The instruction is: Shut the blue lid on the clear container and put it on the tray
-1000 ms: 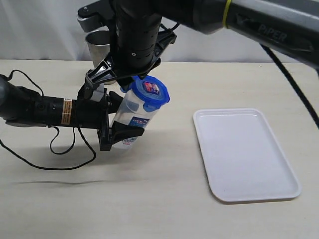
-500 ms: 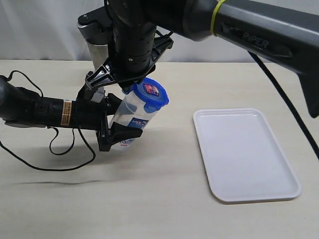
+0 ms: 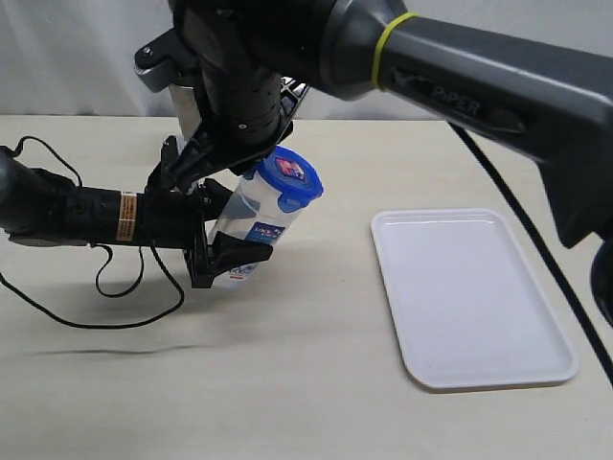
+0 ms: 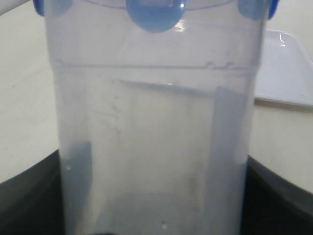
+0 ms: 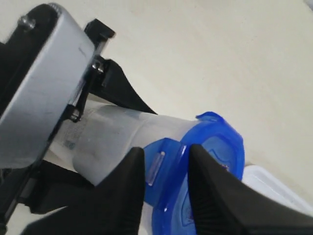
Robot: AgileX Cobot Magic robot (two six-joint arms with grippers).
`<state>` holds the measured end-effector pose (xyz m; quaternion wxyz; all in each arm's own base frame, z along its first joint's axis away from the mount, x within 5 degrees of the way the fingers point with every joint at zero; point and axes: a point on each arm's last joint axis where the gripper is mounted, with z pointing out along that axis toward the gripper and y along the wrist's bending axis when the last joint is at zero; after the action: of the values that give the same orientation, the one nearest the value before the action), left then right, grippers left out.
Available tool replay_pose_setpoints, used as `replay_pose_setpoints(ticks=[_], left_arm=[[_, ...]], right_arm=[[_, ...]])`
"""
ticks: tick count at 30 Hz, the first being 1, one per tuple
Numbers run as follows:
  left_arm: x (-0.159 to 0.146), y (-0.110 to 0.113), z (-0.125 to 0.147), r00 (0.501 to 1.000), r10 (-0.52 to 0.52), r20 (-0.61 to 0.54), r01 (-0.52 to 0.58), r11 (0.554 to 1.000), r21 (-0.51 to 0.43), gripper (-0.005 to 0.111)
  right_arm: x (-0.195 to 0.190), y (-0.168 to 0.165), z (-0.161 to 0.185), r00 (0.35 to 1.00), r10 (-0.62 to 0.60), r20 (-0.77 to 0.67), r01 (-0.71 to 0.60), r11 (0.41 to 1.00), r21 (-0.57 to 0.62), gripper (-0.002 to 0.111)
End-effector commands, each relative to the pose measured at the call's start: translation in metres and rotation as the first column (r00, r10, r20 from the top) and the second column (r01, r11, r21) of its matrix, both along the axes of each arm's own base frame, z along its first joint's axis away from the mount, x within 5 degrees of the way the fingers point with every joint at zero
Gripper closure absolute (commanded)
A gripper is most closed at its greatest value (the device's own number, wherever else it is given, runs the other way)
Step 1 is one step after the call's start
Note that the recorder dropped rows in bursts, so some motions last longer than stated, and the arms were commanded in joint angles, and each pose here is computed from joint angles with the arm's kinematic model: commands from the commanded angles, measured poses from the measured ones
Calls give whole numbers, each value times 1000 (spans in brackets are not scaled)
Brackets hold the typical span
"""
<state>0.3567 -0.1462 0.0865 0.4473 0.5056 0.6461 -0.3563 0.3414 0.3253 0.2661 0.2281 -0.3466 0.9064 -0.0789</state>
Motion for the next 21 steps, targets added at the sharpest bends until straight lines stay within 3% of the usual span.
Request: replay_pose_setpoints(ticks=[1,7,11,14,21], left_arm=[[-3,-4,16,997,-54,47,58,993,-101,107],[-4,-4,17,997,-62,54,68,991,-112,107],[-4,-4,17,997,-62,54,68,991,-112,107],[-3,-4,18,996,-61,58,67,991,-112,107],[-3,-4,18,997,-59,58,66,991,-113,107]], right_arm=[[-8,13,-40,994,23,-103,-31,997,-72,82],[-11,11,-28,994,57,-96,-63,996,-59,82],[-18,8,4,992,103,-70,-103,995,3,82],[-27,2,30,990,129,-54,-125,990,63,75],[-42,-23,92,991,120,52,-127,980,153,70]])
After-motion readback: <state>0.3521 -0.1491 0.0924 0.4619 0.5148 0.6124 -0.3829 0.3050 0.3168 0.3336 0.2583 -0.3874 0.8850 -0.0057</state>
